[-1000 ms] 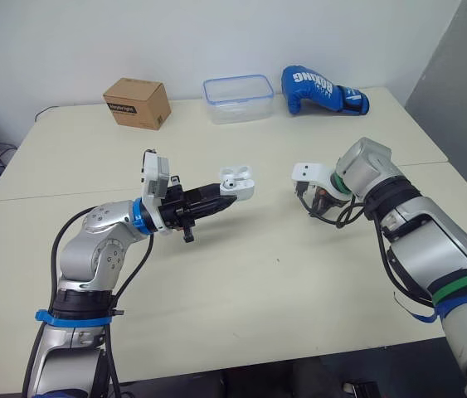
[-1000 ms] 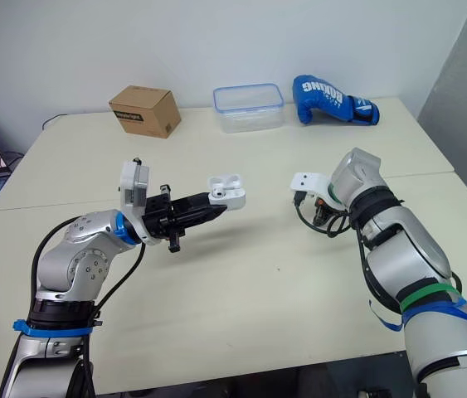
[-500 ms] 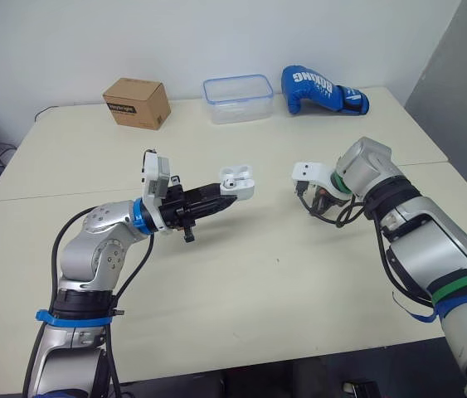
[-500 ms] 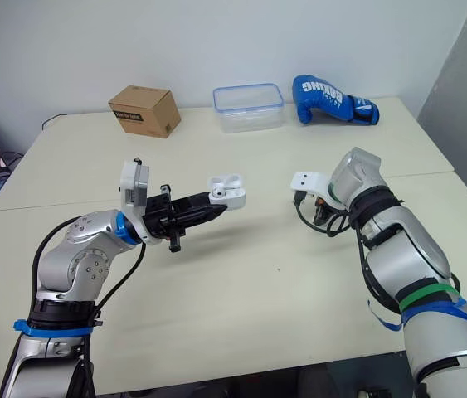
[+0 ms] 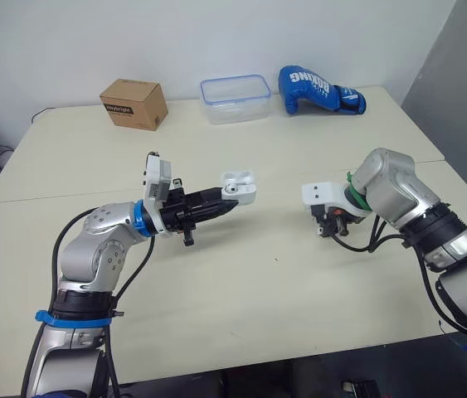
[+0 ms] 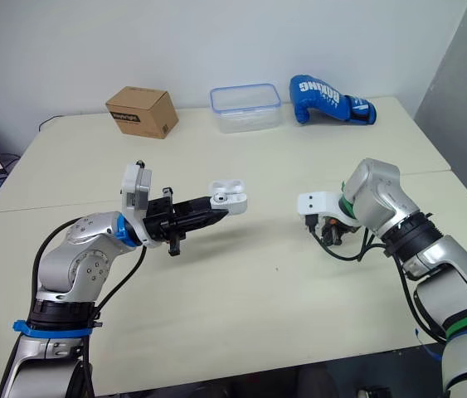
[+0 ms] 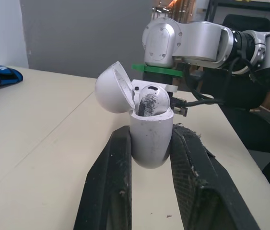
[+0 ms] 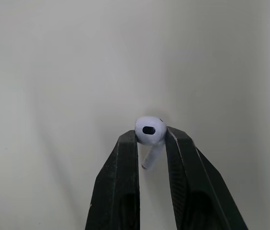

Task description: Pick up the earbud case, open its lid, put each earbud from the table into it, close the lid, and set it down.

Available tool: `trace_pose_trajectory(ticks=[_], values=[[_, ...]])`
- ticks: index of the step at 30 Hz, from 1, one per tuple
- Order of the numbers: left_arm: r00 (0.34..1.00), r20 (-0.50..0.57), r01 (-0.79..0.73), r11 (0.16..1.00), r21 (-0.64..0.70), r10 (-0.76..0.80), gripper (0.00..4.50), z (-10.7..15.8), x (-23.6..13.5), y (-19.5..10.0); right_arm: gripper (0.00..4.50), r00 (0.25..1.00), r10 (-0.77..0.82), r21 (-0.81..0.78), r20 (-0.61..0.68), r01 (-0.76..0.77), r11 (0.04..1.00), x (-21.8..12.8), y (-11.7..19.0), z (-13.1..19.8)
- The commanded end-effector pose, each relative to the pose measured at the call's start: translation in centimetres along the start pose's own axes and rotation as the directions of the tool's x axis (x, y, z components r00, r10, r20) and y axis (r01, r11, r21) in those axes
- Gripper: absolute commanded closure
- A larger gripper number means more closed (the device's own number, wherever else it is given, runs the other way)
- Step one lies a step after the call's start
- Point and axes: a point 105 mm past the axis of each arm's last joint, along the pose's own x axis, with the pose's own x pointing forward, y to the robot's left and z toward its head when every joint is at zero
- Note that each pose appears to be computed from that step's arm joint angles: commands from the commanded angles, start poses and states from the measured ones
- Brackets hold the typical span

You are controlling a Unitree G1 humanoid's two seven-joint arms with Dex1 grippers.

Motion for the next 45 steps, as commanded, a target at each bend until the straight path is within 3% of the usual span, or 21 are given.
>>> trace_pose_trajectory(ticks=[1,11,17,45], values=[[1.000,0.013,0.028,0.999,0.028,-0.028,3.74,0.4,0.2,-0.5,4.09,0.999,0.047,-0.014,0.012,-0.046,0.999,-0.3,1.1,0.6],[1.000,0.020,0.024,1.000,0.017,-0.024,3.74,-0.1,0.3,-0.8,4.09,0.999,0.046,-0.008,0.016,-0.046,0.999,0.0,1.5,0.9],[1.000,0.021,0.019,1.000,0.020,-0.020,3.74,-0.1,0.2,-0.8,2.13,0.999,0.041,-0.013,0.002,-0.041,0.999,0.2,1.5,0.6],[1.000,0.024,0.011,1.000,0.030,-0.011,3.74,0.3,0.5,-0.5,2.13,1.000,0.001,-0.003,0.004,-0.001,1.000,0.8,2.1,1.1]])
